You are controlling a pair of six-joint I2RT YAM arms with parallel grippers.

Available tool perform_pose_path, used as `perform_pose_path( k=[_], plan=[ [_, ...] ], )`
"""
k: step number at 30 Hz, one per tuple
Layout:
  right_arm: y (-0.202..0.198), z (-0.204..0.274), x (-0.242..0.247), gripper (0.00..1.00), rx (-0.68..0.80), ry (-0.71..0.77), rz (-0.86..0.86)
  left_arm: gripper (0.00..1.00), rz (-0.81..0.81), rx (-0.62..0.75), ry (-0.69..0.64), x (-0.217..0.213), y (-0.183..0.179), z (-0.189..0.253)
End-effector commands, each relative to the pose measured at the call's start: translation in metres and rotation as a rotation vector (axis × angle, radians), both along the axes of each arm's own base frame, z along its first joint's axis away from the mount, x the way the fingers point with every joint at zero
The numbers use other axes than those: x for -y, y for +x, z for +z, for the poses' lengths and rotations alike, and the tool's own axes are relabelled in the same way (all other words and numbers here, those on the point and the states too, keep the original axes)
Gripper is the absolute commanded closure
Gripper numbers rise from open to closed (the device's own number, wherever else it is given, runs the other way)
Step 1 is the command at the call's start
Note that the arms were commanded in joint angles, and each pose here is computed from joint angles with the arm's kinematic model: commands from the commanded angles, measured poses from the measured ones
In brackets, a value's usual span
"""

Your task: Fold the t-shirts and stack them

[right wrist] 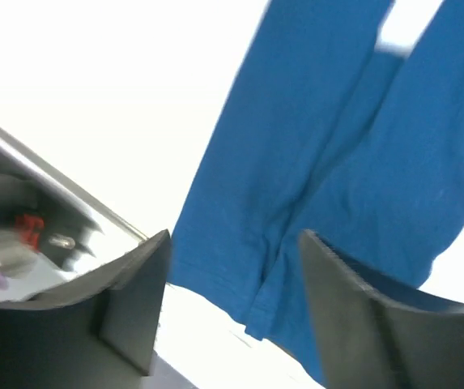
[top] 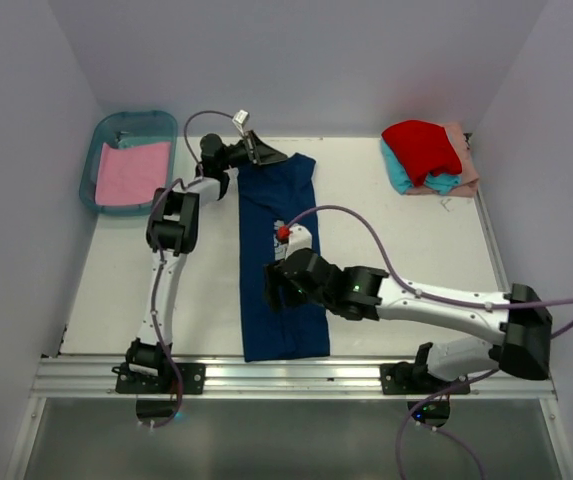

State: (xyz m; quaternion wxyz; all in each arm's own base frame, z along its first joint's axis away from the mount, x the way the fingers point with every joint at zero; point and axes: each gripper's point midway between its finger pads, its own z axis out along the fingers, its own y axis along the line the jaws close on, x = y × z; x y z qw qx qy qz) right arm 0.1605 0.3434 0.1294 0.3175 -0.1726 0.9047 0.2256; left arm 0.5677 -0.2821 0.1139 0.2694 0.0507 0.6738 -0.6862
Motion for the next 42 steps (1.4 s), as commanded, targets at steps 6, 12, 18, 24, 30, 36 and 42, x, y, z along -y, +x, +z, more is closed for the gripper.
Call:
perform_pose_path(
  k=[6, 12, 18, 24, 30, 36, 42],
  plan=[
    [0.044, 0.059, 0.042, 0.20, 0.291, -0.062, -0.105, 0.62, 0.109, 0.509, 0.024, -0.026, -0.061, 0.210],
    [0.118, 0.078, 0.082, 0.21, 0.313, -0.036, -0.284, 0.48, 0.386, 0.340, 0.288, -0.063, -0.089, 0.164],
    [0.201, 0.083, 0.095, 0.50, 0.358, -0.043, -0.348, 0.48, 0.400, 0.145, 0.384, -0.078, -0.161, 0.087],
    [0.280, 0.071, 0.041, 1.00, 0.226, -0.051, -0.200, 0.53, 0.408, 0.040, 0.457, -0.088, -0.206, 0.050],
    [0.339, 0.035, 0.008, 1.00, 0.153, -0.001, -0.117, 0.59, 0.444, -0.025, 0.516, -0.097, -0.237, 0.036],
    [0.373, -0.005, -0.022, 0.88, 0.063, 0.102, -0.021, 0.62, 0.528, -0.098, 0.569, -0.115, -0.259, 0.022],
    [0.378, -0.018, -0.043, 0.71, -0.005, 0.269, 0.022, 0.63, 0.566, -0.123, 0.603, -0.126, -0.276, 0.016]
  ],
)
